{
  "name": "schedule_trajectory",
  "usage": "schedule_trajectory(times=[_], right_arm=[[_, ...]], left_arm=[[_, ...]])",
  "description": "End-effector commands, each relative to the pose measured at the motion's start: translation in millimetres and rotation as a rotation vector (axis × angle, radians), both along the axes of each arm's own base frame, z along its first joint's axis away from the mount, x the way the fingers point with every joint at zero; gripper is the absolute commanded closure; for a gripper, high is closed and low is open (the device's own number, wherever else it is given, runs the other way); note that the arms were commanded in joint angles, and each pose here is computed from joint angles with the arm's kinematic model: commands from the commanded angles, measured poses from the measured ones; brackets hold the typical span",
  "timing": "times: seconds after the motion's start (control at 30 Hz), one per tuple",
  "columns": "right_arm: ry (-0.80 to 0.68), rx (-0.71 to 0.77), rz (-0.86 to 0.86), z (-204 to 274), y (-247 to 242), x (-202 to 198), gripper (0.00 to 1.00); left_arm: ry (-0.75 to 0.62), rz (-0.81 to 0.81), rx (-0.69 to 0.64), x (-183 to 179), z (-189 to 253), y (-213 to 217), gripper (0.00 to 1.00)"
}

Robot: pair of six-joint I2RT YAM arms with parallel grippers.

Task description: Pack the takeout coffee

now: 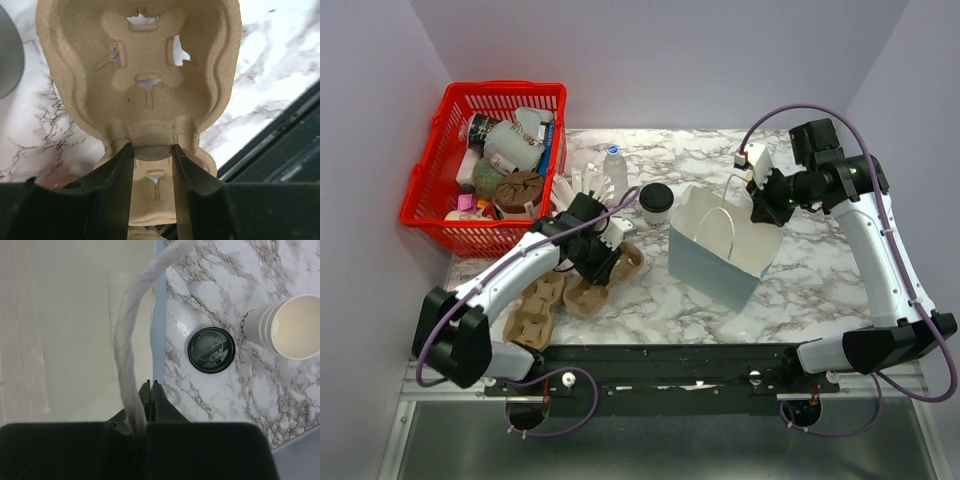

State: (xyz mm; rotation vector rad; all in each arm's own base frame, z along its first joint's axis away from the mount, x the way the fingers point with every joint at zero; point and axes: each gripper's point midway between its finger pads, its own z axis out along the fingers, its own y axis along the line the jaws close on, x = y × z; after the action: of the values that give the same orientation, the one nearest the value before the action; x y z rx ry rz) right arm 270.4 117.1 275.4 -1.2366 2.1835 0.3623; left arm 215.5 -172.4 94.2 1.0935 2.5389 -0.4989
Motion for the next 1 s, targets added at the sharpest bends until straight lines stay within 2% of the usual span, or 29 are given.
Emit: schedule_trajectory(times=[0.0, 0.17, 0.27, 0.33, 0.43, 0.6, 0.63, 0.73, 0.9, 0.97], right_arm=[[-0.077, 0.033, 0.044, 19.9, 5.2, -1.8, 1.00], [-0.067, 0.036, 0.057, 19.7, 5.2, -8.3, 1.00], [-0.074, 0.042, 0.065, 21.3, 5.6, -11.3, 1.00], [-0.075, 0.053, 0.065, 23.5, 7.1, -12.2, 1.00], [-0.071, 0.068, 0.067, 25.9, 9.4, -12.7, 1.00], [-0.071, 0.090, 0.088, 29.1, 14.0, -16.4, 1.00], [-0.068, 0.092, 0.089, 28.7, 14.5, -16.7, 1.00], [-0.064, 0.099, 0.094, 28.7, 16.2, -16.1, 1.00], [-0.057, 0.119, 0.101, 30.5, 19.9, -14.7, 1.00], [-0.061, 0.125, 0.105, 33.3, 21.5, -14.5, 1.00]], left_arm=[[-0.092, -0.123, -0.192, -15.2, 53.8, -17.4, 0.95], [-0.199, -0.180, -0.285, -18.0, 92.7, -21.7, 1.00], [-0.373, -0.181, -0.419, -7.1, 150.3, -31.4, 1.00], [-0.578, -0.199, -0.538, 3.2, 204.9, -41.3, 1.00], [-0.779, -0.184, -0.677, 13.1, 266.6, -49.4, 1.00], [-0.878, -0.173, -0.827, 31.6, 327.6, -67.0, 1.00], [-0.947, -0.180, -0.876, 36.0, 348.4, -70.1, 1.00], [-1.005, -0.184, -0.996, 44.4, 379.3, -84.8, 1.00], [-0.985, -0.222, -1.121, 55.8, 391.1, -117.6, 1.00], [-0.997, -0.253, -1.167, 49.6, 395.2, -129.0, 1.00]])
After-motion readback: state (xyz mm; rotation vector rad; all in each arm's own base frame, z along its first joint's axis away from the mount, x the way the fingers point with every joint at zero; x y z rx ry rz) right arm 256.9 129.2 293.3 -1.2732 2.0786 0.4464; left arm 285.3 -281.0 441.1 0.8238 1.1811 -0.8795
